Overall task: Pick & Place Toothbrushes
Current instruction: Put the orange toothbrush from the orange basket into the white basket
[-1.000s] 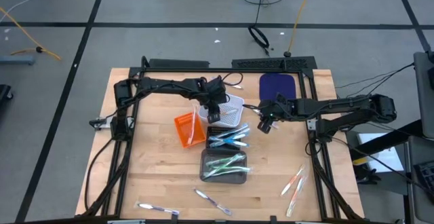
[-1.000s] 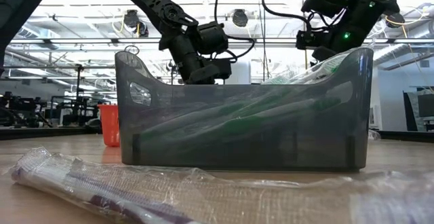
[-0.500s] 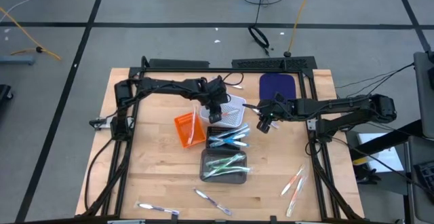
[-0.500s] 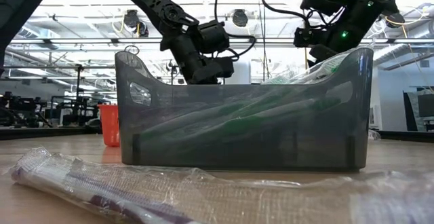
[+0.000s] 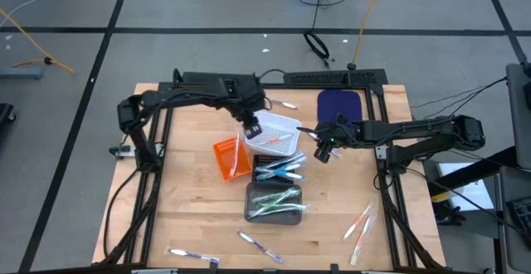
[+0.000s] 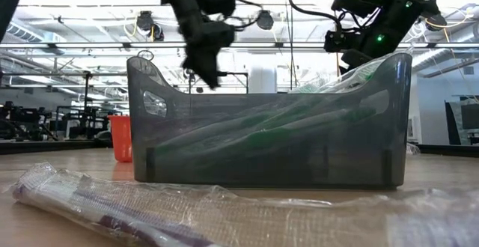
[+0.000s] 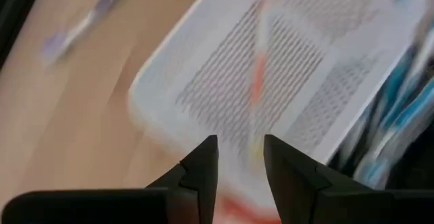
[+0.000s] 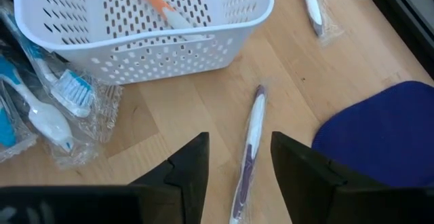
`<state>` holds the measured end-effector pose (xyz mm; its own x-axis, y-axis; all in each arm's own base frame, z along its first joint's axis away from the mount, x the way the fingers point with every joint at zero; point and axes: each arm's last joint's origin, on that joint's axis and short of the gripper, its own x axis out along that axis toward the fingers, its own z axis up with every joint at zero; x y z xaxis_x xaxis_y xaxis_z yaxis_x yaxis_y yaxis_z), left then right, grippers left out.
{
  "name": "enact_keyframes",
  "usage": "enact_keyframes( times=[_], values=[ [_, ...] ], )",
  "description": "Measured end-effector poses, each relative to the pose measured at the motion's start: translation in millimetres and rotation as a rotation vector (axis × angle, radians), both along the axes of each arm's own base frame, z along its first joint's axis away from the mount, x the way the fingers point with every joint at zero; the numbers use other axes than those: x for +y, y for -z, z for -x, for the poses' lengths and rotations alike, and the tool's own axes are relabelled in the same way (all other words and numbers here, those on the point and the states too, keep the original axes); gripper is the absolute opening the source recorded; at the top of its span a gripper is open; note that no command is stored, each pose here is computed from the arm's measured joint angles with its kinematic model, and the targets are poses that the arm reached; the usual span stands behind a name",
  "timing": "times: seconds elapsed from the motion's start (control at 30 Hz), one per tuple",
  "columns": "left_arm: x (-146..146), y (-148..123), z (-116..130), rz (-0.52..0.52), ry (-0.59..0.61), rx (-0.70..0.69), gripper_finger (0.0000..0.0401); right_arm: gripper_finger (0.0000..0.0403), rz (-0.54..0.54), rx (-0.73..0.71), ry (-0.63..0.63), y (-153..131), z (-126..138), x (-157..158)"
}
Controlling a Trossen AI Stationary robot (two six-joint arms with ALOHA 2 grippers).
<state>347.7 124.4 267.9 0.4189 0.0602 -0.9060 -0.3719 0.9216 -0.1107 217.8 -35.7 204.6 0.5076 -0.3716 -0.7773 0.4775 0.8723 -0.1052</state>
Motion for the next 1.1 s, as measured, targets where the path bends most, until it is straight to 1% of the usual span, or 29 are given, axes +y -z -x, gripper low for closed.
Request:
enact_keyframes(
  times=[0.1, 0.2, 0.3, 0.4, 0.57, 0.73, 1.1],
  values=[
    [-5, -2, 19, 0.013, -0.066, 0.074, 0.0120, 0.0150, 0.000, -0.003, 0.000, 0, 0, 0],
    [-10, 1, 33, 0.033, -0.115, 0.092, 0.0120, 0.0150, 0.001, -0.008, 0.000, 0, -1, 0],
    [-12, 12, 48, 0.066, -0.162, 0.121, 0.0120, 0.0147, 0.001, -0.007, 0.000, 0, -1, 0],
    [-11, 23, 55, 0.082, -0.224, 0.102, 0.0120, 0.0145, 0.001, -0.007, 0.000, 0, -1, 0],
    [-13, 40, 55, 0.145, -0.227, 0.077, 0.0120, 0.0144, 0.001, -0.011, -0.001, -1, -1, 0],
    [-13, 46, 57, 0.150, -0.239, 0.079, 0.0120, 0.0144, 0.001, -0.014, 0.000, -1, -1, 0],
    [-12, 46, 60, 0.146, -0.258, 0.096, 0.0120, 0.0144, 0.002, -0.023, 0.000, -1, -2, 0]
  ],
)
